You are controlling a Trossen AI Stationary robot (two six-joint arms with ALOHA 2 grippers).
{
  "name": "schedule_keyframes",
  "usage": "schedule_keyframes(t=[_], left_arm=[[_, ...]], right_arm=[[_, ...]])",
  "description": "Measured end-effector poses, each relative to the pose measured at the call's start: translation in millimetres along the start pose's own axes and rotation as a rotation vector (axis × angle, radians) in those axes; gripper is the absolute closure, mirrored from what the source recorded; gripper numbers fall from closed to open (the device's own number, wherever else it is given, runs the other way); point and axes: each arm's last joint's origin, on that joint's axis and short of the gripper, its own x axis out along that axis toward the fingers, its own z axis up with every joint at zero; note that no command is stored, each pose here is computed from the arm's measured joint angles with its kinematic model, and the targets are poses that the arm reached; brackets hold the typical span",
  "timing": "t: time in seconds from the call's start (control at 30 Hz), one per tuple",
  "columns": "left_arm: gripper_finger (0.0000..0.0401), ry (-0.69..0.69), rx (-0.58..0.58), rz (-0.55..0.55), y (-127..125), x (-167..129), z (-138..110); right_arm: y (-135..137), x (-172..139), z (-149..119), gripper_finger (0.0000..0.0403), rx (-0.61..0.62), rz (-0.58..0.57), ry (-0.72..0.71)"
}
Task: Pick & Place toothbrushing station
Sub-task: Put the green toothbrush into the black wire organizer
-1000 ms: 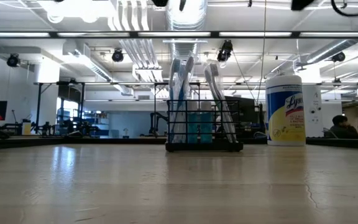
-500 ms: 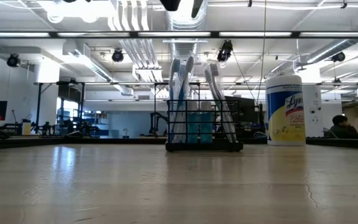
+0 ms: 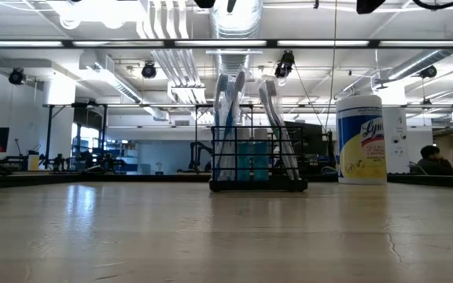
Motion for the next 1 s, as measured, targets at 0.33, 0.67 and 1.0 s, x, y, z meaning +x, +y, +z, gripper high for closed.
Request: schedule_keyframes(t=[0.33, 0.67, 1.0], left_arm=[[0.0386, 0.006, 0.0, 0.0, 0.0, 0.1, -0.7], [0.0385, 0.019, 0.0, -0.004, -0.8, 0.0, -1.9], [0.0386, 0.024, -0.001, -0.02, -1.8, 0.0, -2.4]], right_arm=[[-1.8, -4.2, -5.9, 0.0394, -0.059, 0.002, 0.011], [-1.2, -3.2, -4.0, 0.031, 0.007, 0.005, 0.009], [-0.5, -3.2, -4.2, 0.0168, 0.024, 0.026, 0.007]])
